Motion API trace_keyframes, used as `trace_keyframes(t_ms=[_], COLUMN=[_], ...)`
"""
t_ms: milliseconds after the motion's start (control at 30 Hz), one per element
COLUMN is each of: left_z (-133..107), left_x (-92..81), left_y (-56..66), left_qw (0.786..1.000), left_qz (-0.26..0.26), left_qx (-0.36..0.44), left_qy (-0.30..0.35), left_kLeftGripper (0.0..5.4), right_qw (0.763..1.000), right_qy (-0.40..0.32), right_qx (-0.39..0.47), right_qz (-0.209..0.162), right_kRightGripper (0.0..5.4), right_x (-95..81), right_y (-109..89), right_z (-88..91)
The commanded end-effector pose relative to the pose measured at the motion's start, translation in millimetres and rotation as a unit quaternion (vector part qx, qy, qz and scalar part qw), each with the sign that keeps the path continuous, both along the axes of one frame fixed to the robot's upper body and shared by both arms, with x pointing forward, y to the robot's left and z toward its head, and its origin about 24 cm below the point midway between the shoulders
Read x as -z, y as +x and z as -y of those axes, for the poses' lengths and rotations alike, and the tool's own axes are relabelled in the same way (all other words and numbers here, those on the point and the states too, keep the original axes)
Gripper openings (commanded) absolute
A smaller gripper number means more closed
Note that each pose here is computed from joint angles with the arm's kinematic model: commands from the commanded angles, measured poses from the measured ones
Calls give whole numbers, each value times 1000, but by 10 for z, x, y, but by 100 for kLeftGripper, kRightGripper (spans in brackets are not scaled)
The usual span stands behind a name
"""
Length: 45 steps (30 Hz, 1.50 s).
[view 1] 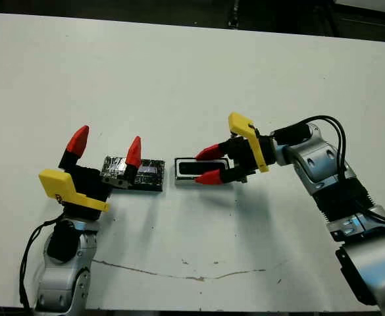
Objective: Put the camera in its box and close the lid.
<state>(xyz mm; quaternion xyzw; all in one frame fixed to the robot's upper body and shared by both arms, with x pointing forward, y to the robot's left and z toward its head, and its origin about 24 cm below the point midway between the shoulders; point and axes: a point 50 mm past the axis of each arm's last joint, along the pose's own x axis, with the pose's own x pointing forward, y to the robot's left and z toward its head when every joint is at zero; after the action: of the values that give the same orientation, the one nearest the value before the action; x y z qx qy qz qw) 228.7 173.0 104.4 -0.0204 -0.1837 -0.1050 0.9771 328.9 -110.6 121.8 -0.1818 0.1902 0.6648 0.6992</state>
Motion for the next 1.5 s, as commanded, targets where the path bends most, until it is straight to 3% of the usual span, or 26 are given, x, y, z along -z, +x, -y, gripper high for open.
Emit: trace_keyframes(t_ms=[33,167,333,567,700,800,1067,1267,1500], left_z=[-5,-4,-6,-13,-8,-11,-91,-206,-419], left_x=[41,45,45,41,33,22,-81,-241,-587], left_y=[-27,-29,-29,-30,-25,-16,29,98,231], left_qw=[1000,1000,1000,1000,1000,1000,999,996,975], left_qz=[-12,-12,-12,-12,-11,-8,10,16,8], left_qx=[1,-1,2,-1,-1,0,6,31,120], left_qy=[0,2,1,4,3,10,46,84,187], left_kLeftGripper=[540,540,540,540,540,540,540,540,540], right_qw=[999,999,997,981,959,932,859,798,765], right_qy=[-19,-3,35,137,182,198,239,273,274], right_qx=[35,31,43,110,191,271,419,506,555], right_qz=[-4,13,44,82,105,138,172,178,179], right_kRightGripper=[410,466,533,538,538,518,410,318,211], right_x=[78,28,-165,-540,-570,-502,-9,264,402], right_y=[9,15,21,-122,-272,-414,-779,-1071,-1086], right_z=[195,220,303,575,768,892,1033,1066,1094])
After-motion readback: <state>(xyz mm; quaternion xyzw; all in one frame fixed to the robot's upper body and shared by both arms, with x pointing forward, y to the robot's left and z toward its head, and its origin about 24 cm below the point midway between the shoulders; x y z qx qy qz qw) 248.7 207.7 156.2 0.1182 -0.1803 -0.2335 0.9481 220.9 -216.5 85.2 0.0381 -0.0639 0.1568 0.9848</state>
